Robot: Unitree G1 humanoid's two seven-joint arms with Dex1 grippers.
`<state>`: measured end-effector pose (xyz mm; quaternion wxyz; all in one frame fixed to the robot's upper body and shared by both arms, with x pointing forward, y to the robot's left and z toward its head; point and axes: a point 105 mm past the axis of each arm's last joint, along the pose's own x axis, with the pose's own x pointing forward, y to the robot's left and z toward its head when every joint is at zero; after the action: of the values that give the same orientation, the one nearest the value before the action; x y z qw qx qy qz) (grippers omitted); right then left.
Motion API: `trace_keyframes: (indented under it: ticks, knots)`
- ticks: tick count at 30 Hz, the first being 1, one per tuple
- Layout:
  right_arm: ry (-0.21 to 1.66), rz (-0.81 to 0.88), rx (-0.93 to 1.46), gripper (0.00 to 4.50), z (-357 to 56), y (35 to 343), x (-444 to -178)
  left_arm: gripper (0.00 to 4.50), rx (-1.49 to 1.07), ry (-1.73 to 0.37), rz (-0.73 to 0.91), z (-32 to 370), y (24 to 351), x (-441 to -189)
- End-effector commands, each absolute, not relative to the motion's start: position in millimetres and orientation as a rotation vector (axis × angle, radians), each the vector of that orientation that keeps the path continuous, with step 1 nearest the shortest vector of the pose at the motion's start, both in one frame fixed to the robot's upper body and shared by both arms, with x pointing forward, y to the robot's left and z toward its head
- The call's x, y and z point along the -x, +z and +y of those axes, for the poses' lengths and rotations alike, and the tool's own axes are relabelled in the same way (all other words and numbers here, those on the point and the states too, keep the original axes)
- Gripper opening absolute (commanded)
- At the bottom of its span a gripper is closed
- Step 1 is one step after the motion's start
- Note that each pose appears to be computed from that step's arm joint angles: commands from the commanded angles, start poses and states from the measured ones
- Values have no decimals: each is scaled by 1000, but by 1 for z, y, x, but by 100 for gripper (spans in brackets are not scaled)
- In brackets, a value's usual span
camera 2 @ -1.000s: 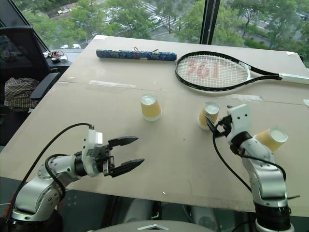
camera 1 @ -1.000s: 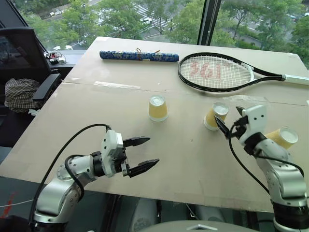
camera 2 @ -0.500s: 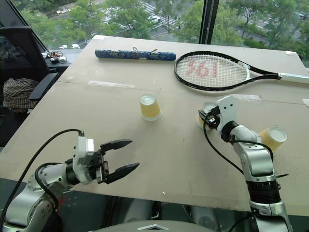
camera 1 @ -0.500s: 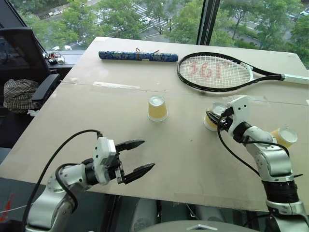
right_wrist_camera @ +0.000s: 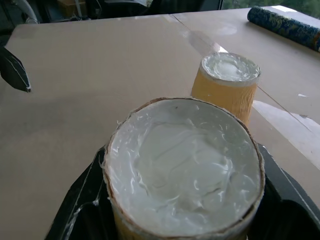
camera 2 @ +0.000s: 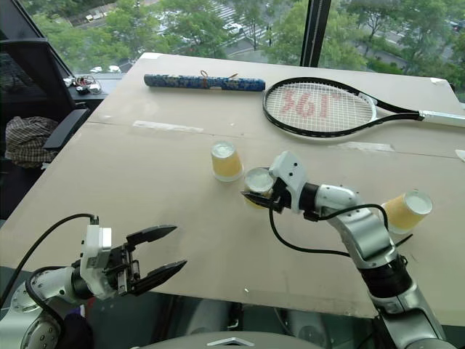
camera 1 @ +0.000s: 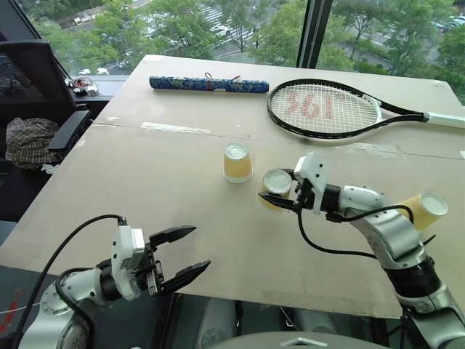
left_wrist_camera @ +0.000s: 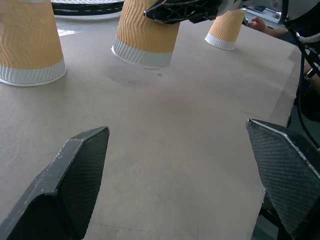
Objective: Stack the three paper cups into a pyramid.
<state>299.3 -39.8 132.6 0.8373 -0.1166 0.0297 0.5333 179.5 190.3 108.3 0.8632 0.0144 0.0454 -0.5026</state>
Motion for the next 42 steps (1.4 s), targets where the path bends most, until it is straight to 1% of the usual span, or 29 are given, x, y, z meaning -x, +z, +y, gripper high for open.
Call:
trace_keyframes:
  ticks: [1,2,3,4,7,8,9,11,13,15,16,18,20,21,25,27,30,35,40,42]
  knots:
    - [1144,74,315,325,-47,125,-303,450,-46,-1064,50,185,119,-177]
    - [1148,67,336,367,-51,125,-303,450,-44,-1065,49,184,119,-177]
    - [1151,50,351,423,-54,126,-302,450,-42,-1066,48,184,119,-177]
    - [1133,11,351,445,-57,135,-302,450,-39,-1069,46,182,119,-176]
    - [1092,-112,327,445,-68,168,-299,450,-25,-1088,37,177,121,-175]
    - [1082,-152,306,445,-76,184,-295,450,-19,-1101,28,174,124,-176]
    - [1064,-193,254,445,-88,204,-289,450,-15,-1122,11,169,128,-178]
    - [1024,-232,218,445,-112,231,-277,450,-11,-1162,-16,161,136,-181]
    - [942,-230,257,445,-135,241,-272,450,-9,-1191,-31,155,142,-183]
    - [742,-188,312,445,-171,244,-281,450,-1,-1223,-45,150,148,-186]
    - [633,-157,342,445,-191,242,-285,450,3,-1238,-52,147,151,-187]
    - [425,-52,427,445,-237,228,-285,450,12,-1275,-63,140,155,-190]
    - [303,37,455,445,-264,213,-279,450,19,-1301,-65,136,157,-193]
    - [269,75,425,445,-273,204,-275,450,22,-1313,-61,135,156,-194]
    - [176,166,362,445,-290,173,-262,450,22,-1349,-46,133,154,-197]
    - [102,191,334,445,-300,163,-255,450,19,-1360,-42,134,154,-198]
    - [22,219,308,445,-310,153,-248,450,13,-1377,-35,135,155,-198]
    - [-33,239,261,445,-318,141,-239,450,8,-1397,-34,135,157,-196]
    - [-51,254,192,445,-319,127,-238,450,-9,-1438,-48,133,160,-193]
    - [-42,251,161,392,-317,123,-238,450,-10,-1453,-66,132,163,-192]
